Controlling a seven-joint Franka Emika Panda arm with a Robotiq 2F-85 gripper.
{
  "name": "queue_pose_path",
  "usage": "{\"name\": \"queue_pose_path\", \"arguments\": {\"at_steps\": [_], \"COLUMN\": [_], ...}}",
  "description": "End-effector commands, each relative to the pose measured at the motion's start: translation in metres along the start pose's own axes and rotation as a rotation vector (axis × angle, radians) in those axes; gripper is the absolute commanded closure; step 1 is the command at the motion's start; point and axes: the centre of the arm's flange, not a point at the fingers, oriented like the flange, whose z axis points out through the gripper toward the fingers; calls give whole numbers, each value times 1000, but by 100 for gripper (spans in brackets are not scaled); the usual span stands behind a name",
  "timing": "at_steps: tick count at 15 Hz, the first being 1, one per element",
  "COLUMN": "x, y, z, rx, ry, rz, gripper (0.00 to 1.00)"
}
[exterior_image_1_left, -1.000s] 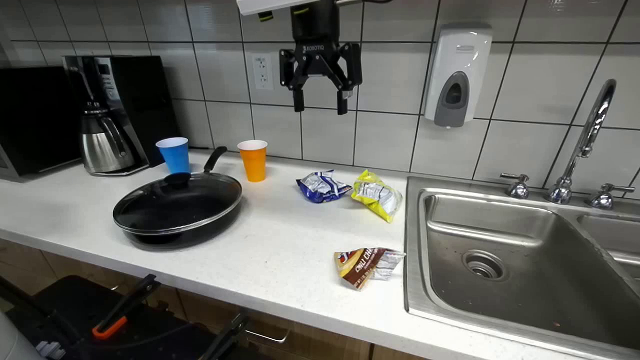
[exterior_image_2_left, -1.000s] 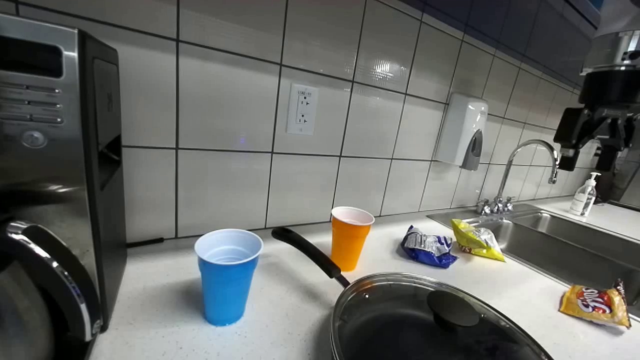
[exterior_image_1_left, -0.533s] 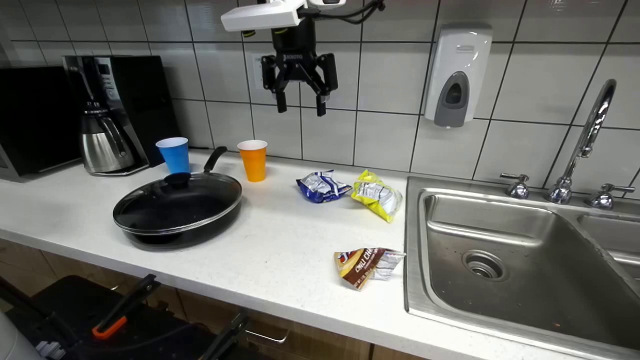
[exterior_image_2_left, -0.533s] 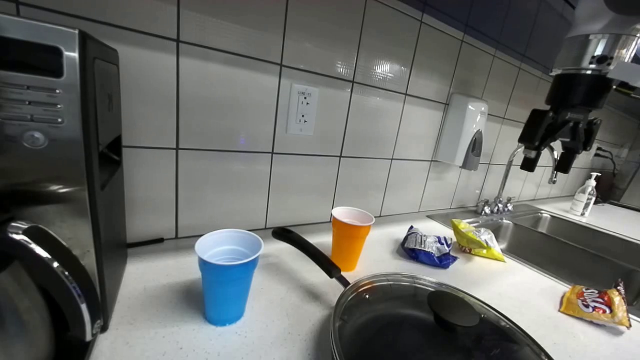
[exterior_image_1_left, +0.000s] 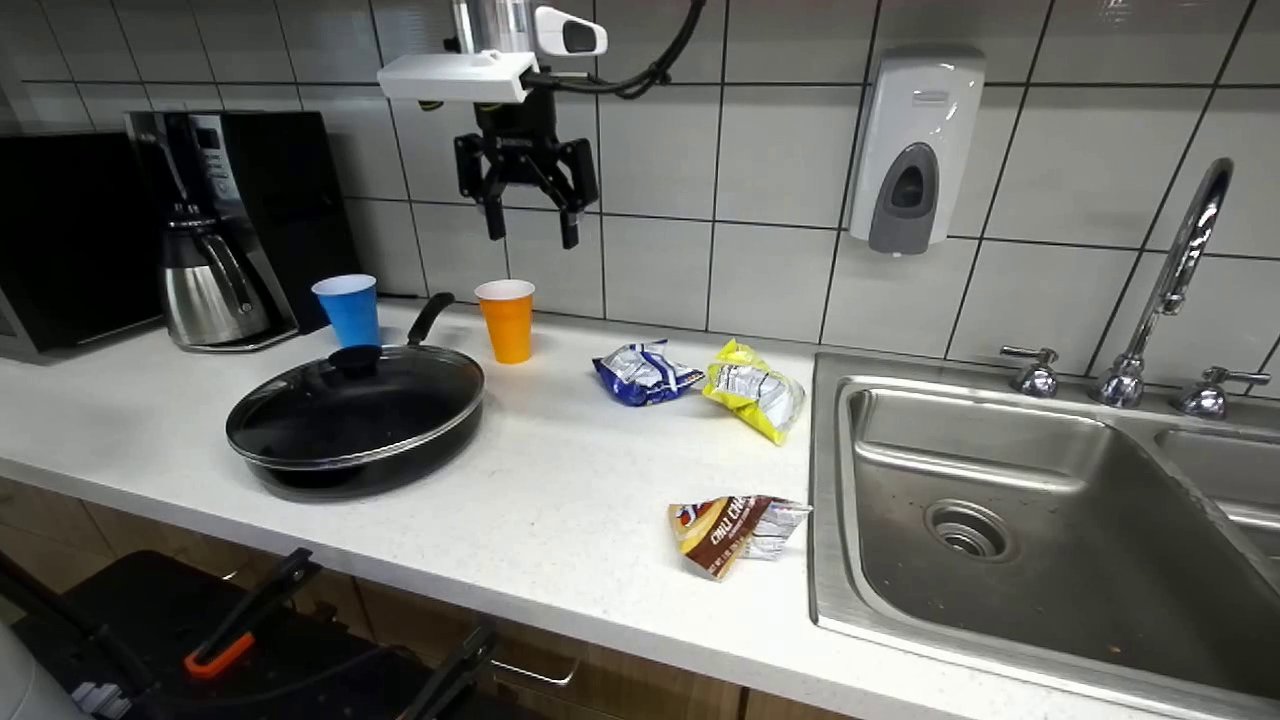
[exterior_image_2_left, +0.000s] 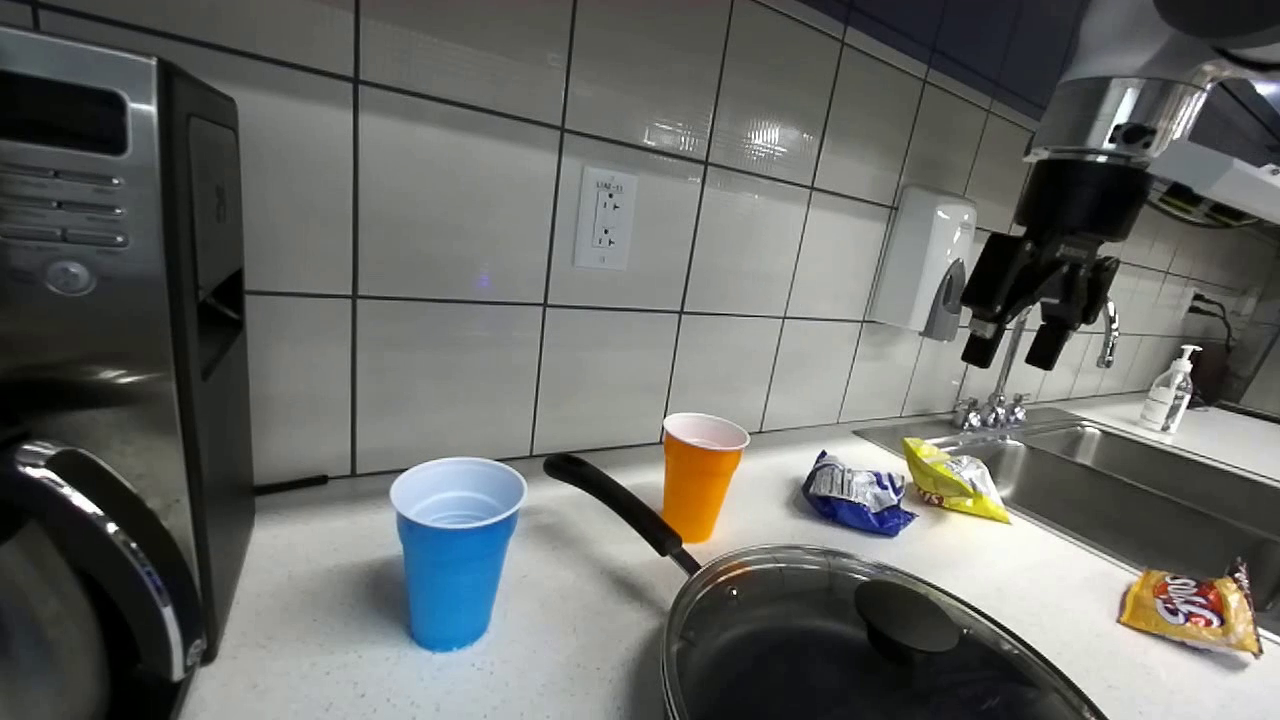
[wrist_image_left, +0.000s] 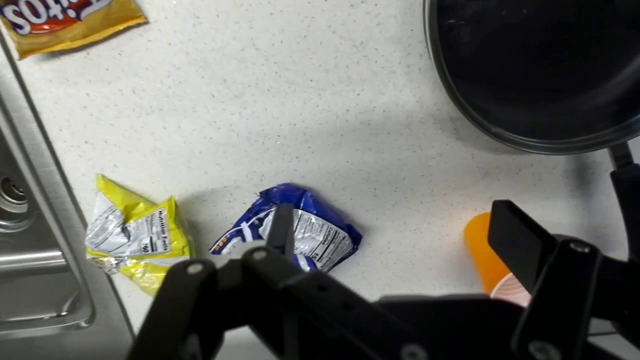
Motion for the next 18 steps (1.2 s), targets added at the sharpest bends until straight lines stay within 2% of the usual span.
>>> {"name": "queue_pose_path", "arguments": {"at_steps": [1,11,14,18], "x": [5,24,25,23], "y": [-27,-129,-159,-184], "z": [15,35,41,45], "rx": [22,5,-1,-52], "ry": [-5,44,40,-2], "rz": [-49,-26,-4,24], "gripper": [0,0,0,0]}}
